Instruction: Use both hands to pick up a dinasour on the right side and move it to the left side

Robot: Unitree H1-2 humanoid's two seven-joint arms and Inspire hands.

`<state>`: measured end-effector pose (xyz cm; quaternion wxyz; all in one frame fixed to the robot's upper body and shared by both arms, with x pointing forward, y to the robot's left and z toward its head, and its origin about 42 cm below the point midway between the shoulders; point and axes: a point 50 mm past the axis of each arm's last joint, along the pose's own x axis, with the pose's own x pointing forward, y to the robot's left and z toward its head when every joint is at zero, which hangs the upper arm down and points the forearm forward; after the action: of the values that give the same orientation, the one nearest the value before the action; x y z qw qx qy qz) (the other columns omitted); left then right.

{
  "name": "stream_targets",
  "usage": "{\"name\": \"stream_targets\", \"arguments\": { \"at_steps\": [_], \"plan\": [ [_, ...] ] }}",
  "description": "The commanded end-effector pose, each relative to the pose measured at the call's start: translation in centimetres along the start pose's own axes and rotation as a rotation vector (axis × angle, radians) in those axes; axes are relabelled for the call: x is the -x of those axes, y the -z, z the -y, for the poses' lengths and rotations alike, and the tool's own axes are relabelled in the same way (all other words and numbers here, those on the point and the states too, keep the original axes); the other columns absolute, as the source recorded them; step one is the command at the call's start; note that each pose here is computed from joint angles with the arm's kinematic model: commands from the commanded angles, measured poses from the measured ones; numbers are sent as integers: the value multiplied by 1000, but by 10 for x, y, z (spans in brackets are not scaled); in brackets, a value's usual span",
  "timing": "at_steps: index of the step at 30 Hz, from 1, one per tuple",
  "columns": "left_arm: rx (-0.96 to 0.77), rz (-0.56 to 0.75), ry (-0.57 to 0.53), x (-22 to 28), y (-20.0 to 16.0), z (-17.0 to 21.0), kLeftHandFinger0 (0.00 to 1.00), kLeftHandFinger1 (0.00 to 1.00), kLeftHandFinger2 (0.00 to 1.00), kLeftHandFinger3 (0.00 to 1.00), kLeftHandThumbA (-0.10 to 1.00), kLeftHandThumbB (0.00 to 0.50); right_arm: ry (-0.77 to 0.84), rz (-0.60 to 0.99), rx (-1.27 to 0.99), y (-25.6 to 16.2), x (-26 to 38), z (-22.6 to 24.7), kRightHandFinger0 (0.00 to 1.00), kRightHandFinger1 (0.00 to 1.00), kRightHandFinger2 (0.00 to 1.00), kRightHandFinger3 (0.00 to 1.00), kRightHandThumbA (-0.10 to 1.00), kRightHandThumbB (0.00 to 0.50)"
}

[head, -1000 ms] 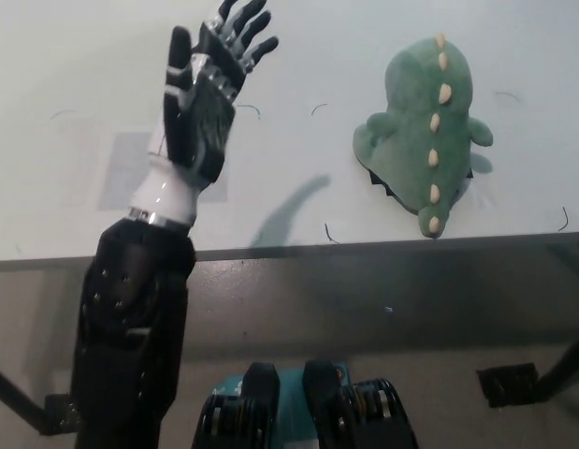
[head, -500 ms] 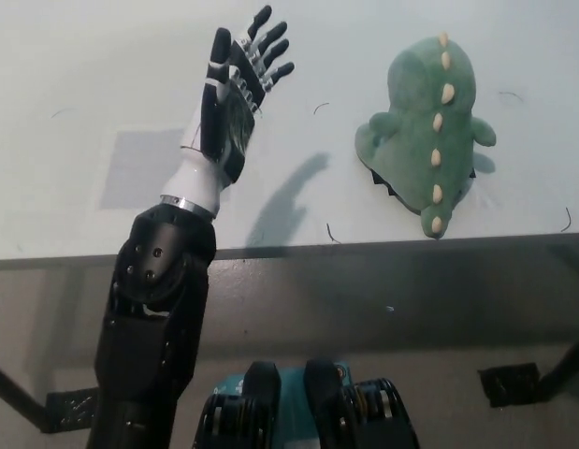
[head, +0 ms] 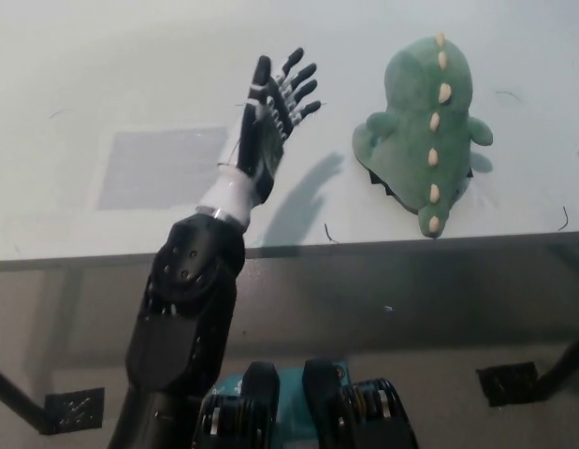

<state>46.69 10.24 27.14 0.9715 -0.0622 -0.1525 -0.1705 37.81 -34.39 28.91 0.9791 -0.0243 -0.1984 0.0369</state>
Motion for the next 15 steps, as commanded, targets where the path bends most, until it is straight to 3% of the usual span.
{"name": "stream_targets", "arguments": {
  "at_steps": [1,3,6,10,13,15],
  "plan": [
    [-60,97,64,-34,-35,25,1000,1000,1000,1000,1000,373,-14,40,60,-19,-33,7,1000,1000,1000,1000,1000,57],
    [-65,95,81,-47,-40,32,1000,1000,1000,1000,1000,390,-23,28,63,-14,-47,11,1000,1000,1000,1000,1000,38],
    [-80,87,95,-61,-45,37,1000,1000,1000,1000,1000,323,-30,-1,79,-4,-62,20,1000,1000,1000,1000,1000,72],
    [-106,66,100,-75,-50,38,1000,1000,1000,1000,1000,352,-32,-25,93,5,-77,26,1000,1000,1000,1000,1000,99],
    [-100,48,76,-89,-53,43,992,1000,1000,1000,1000,343,-38,-56,101,13,-90,32,1000,1000,1000,1000,1000,170],
    [-96,35,71,-93,-52,45,994,1000,1000,1000,1000,332,-38,-57,102,14,-93,32,1000,1000,1000,1000,1000,188]
  ]
}}
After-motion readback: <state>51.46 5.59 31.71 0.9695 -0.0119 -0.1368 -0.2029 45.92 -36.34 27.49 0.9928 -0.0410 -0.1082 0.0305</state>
